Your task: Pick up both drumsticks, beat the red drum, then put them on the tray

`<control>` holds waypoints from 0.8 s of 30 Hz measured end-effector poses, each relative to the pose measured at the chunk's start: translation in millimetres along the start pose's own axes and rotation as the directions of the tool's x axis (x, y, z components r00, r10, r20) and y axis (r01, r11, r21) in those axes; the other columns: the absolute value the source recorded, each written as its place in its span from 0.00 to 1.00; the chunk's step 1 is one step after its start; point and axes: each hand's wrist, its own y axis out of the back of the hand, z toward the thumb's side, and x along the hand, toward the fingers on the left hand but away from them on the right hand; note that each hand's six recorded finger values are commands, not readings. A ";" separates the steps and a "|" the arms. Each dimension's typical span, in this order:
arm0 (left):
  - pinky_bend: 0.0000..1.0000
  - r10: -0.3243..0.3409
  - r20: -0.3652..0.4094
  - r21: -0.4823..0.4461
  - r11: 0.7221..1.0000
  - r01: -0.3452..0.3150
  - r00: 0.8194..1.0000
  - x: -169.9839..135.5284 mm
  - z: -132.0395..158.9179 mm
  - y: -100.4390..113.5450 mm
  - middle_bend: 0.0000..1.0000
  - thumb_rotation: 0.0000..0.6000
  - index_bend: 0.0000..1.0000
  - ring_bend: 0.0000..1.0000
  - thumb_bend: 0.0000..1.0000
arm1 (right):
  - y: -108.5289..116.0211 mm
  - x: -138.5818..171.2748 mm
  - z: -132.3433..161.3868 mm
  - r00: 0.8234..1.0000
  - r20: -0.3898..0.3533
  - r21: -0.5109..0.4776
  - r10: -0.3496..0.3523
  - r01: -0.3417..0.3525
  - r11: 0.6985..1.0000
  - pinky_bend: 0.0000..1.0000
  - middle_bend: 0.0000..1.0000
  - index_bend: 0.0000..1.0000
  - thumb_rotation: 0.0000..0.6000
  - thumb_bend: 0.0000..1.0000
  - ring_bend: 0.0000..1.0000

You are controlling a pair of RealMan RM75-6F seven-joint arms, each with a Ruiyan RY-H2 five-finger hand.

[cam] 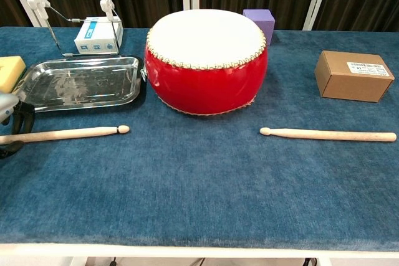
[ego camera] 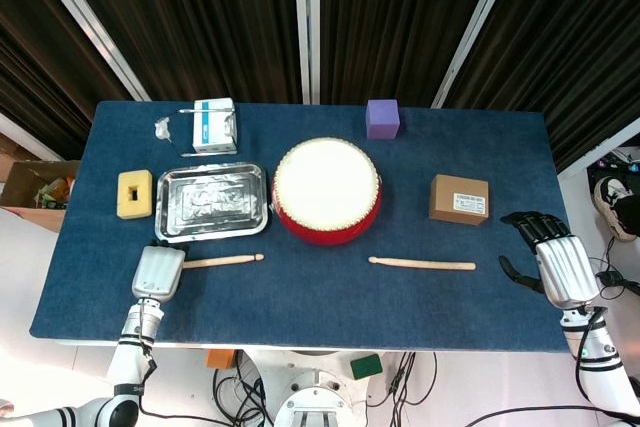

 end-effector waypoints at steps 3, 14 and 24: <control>0.45 -0.001 0.005 0.002 1.000 0.001 1.000 0.5 1.3 0.1 0.50 1.00 0.48 0.44 0.42 | 0.1 0.5 -1.1 1.000 0.005 0.000 0.000 0.000 1.000 0.31 0.32 0.31 1.00 0.28 0.24; 0.48 -0.009 0.025 0.006 1.000 0.009 1.000 1.4 2.2 -2.5 0.57 1.00 0.54 0.50 0.51 | 0.5 2.4 -2.7 1.000 0.013 -0.007 -0.003 0.003 1.000 0.31 0.32 0.31 1.00 0.28 0.24; 0.63 0.057 0.087 -0.059 0.997 -0.052 0.995 -6.6 -11.9 4.8 0.67 1.00 0.64 0.60 0.60 | -0.5 6.3 -5.0 0.999 0.033 -0.036 0.009 -0.008 0.999 0.31 0.33 0.31 1.00 0.30 0.24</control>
